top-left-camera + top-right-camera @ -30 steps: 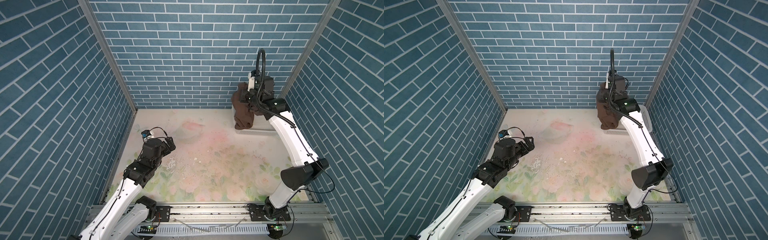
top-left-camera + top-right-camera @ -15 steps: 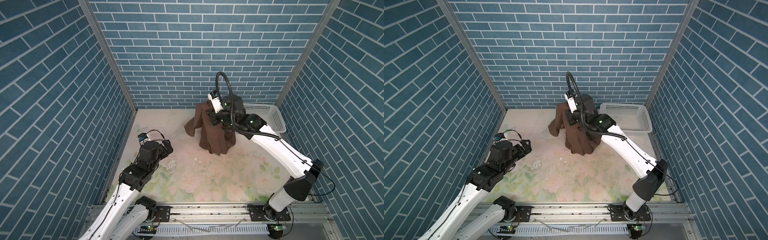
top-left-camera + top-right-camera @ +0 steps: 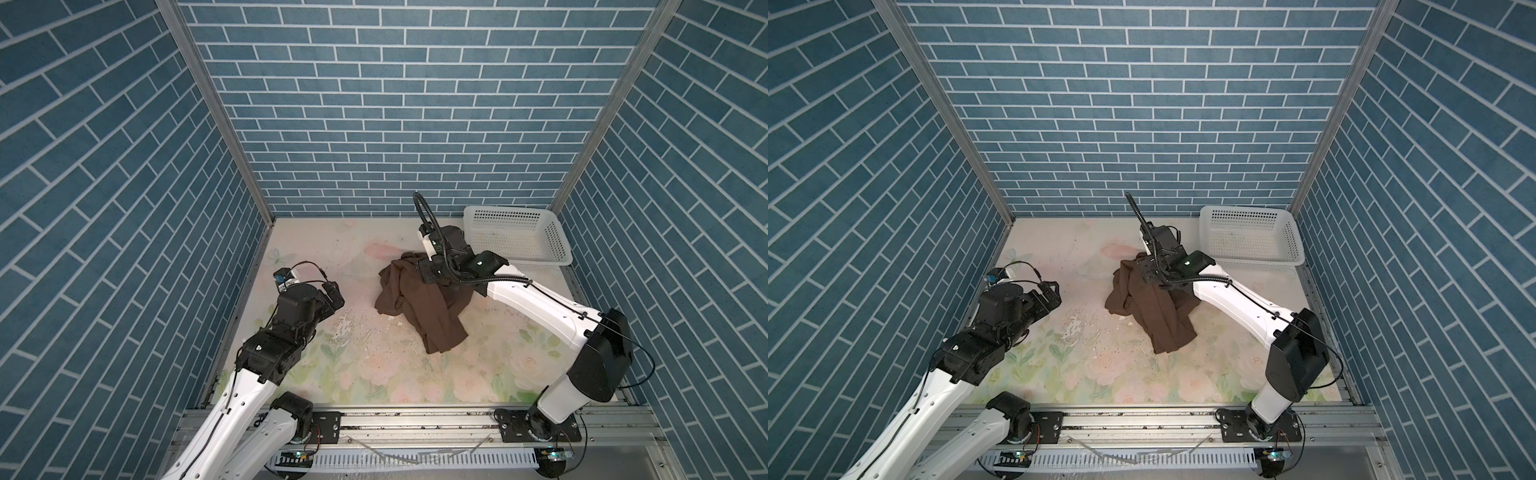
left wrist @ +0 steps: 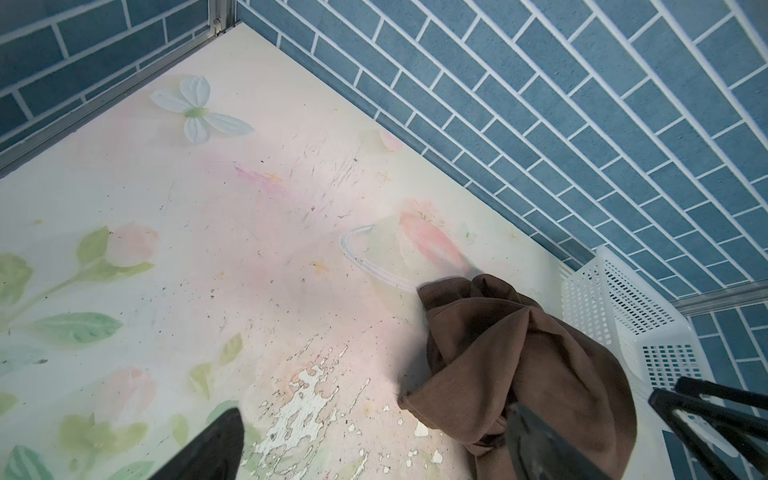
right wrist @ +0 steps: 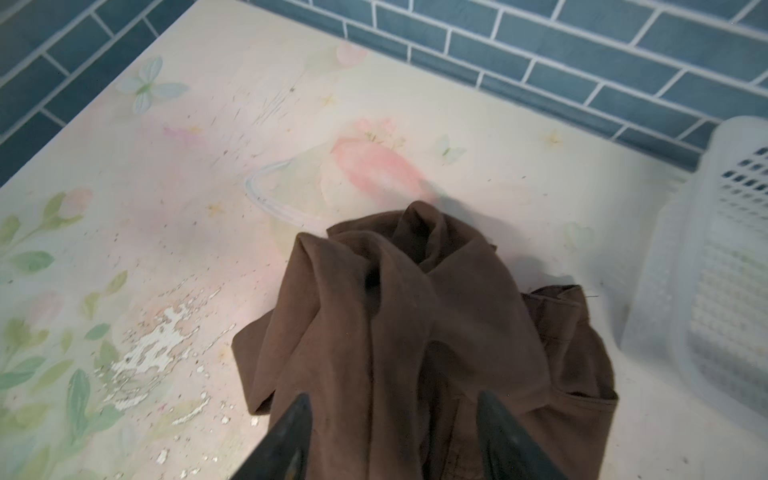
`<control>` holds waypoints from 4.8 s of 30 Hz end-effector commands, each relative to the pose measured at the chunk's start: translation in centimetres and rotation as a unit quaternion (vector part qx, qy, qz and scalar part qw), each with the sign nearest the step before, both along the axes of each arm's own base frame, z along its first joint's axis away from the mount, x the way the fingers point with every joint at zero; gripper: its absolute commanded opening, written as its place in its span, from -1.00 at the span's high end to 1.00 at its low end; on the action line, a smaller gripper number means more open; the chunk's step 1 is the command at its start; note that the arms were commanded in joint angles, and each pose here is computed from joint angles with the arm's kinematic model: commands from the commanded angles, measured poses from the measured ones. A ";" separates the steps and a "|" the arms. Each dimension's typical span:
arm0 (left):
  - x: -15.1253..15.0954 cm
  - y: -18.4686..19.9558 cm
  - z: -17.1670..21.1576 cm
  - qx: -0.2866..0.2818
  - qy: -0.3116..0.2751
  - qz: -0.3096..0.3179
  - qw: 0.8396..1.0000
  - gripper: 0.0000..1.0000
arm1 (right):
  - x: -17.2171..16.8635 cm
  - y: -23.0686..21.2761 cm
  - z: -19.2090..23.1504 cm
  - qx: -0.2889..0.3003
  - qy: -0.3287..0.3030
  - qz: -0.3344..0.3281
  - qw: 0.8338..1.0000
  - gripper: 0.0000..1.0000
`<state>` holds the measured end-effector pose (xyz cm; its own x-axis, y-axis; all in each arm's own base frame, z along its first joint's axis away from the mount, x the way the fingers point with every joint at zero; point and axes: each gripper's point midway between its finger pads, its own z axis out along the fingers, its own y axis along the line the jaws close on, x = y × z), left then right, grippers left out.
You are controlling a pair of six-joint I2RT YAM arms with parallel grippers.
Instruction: Fold and stack the trousers
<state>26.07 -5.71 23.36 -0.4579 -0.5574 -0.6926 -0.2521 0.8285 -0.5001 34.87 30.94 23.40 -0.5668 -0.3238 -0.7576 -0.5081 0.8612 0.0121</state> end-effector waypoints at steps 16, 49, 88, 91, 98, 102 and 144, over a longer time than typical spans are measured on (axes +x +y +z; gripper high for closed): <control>0.2 -3.6 -3.2 -0.013 0.048 -0.103 0.993 -0.99 | 6.8 -1.2 4.0 0.182 -0.113 -0.228 0.950 -0.13; 8.5 -24.4 -8.0 -0.009 0.081 -0.320 0.944 -0.95 | -2.0 -14.1 -2.1 0.029 -0.065 -0.246 0.967 -0.42; 3.1 -3.6 7.2 0.149 -0.016 -0.094 0.984 1.00 | -4.4 -6.4 0.3 0.077 -0.023 -0.053 0.995 1.00; 3.7 -4.6 4.8 0.117 0.009 -0.121 0.986 0.83 | -4.2 -8.2 9.7 0.096 -0.118 -0.057 0.987 1.00; 5.4 -9.0 4.0 0.058 0.010 -0.198 0.979 -0.37 | -6.4 -5.5 24.7 0.226 -0.196 0.032 0.954 1.00; 5.0 -8.7 3.8 0.065 0.016 -0.196 0.978 -0.55 | -5.6 -0.4 24.6 0.270 -0.159 0.086 0.946 1.00; -1.8 -25.5 -16.6 -0.066 0.252 -0.405 0.876 -0.80 | -5.8 -17.8 -3.2 0.098 0.059 -0.195 0.974 -0.16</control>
<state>24.38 -29.73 7.06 -0.9647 0.0564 -0.2574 0.1966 0.8044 -0.5606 29.79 14.30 21.28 -0.6905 0.0590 -0.7209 -0.1651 0.9575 0.2365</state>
